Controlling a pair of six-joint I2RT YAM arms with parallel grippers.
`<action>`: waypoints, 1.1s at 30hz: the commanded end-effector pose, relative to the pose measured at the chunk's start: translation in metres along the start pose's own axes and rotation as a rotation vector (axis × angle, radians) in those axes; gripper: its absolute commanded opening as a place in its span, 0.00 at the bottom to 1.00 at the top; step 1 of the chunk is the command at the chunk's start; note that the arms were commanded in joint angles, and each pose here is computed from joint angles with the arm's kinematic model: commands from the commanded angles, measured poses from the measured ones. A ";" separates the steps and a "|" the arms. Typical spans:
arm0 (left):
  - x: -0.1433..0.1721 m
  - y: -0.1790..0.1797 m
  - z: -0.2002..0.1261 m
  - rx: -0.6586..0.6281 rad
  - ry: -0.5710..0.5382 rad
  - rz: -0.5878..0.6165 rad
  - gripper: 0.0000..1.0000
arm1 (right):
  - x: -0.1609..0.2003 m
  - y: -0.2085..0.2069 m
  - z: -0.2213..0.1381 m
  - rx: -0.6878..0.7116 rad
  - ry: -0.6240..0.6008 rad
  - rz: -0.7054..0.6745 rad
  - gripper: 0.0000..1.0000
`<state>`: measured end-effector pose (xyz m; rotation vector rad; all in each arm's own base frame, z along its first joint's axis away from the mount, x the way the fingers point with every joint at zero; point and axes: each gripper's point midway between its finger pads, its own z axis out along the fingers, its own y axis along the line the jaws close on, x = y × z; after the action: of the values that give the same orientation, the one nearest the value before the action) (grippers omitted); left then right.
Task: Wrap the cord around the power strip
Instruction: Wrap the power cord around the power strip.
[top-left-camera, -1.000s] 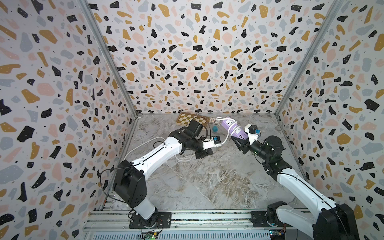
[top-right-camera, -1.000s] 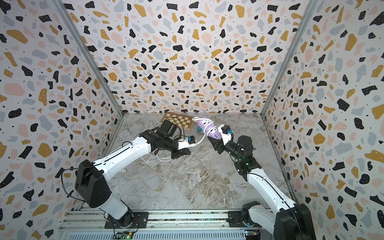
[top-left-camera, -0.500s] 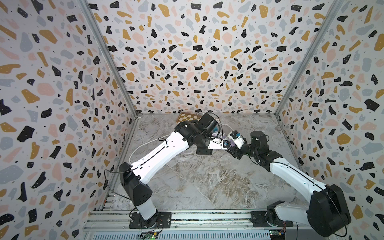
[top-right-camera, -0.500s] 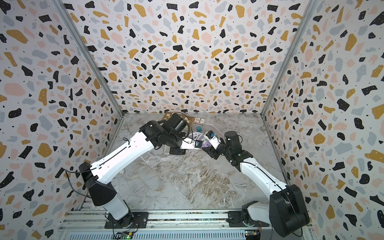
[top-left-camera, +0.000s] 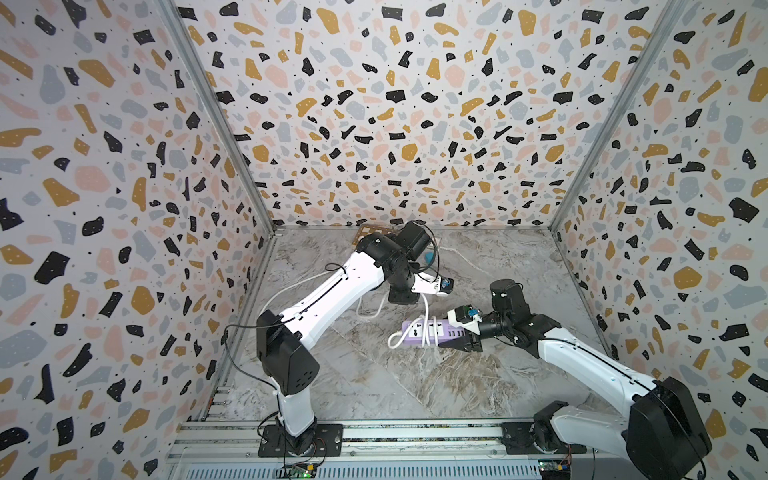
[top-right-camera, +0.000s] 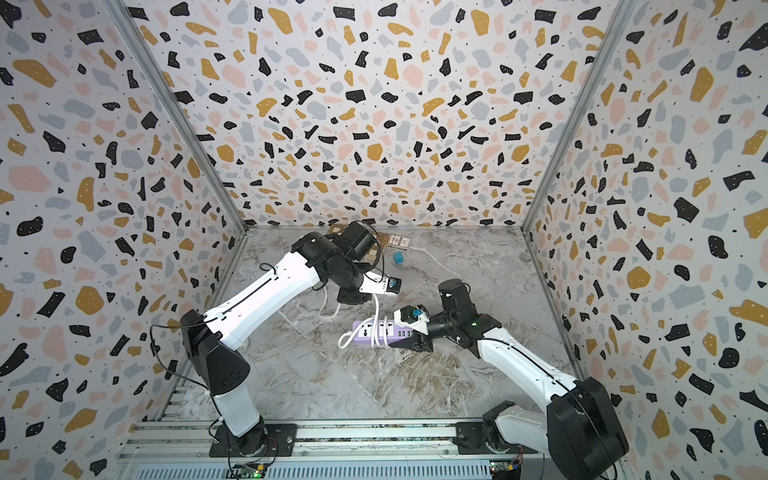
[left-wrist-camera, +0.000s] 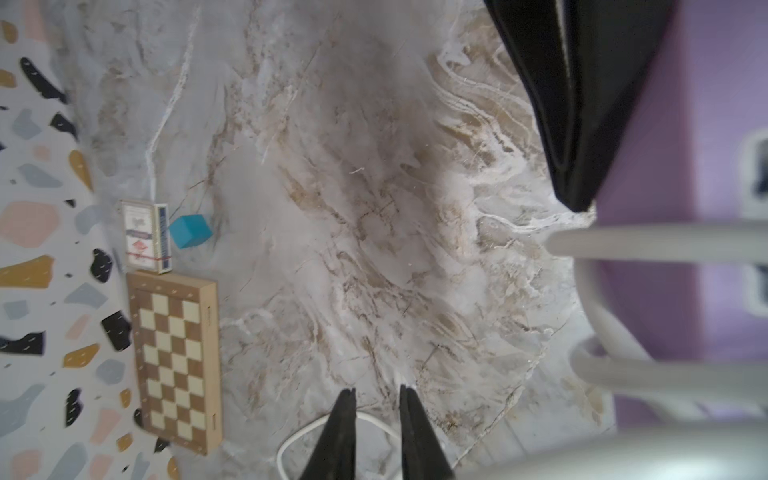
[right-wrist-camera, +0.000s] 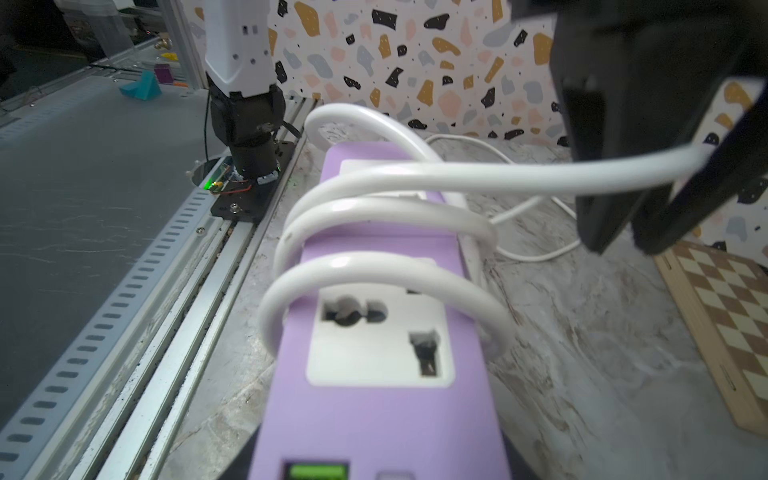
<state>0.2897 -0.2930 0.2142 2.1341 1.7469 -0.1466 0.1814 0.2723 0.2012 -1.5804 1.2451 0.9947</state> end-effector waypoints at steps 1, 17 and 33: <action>-0.015 -0.006 0.017 0.103 -0.169 -0.054 0.28 | -0.041 0.016 -0.007 -0.073 -0.146 -0.157 0.00; -0.006 0.022 0.023 0.118 -0.569 -0.311 0.61 | -0.071 0.003 -0.034 -0.015 -0.276 -0.187 0.00; 0.024 0.021 0.084 0.162 -0.542 -0.437 0.64 | -0.109 -0.023 -0.062 0.196 -0.389 -0.245 0.00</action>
<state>0.3222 -0.3016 0.1339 1.5947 1.8778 -0.9086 0.1904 0.2543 0.2862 -1.3396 0.9535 1.0184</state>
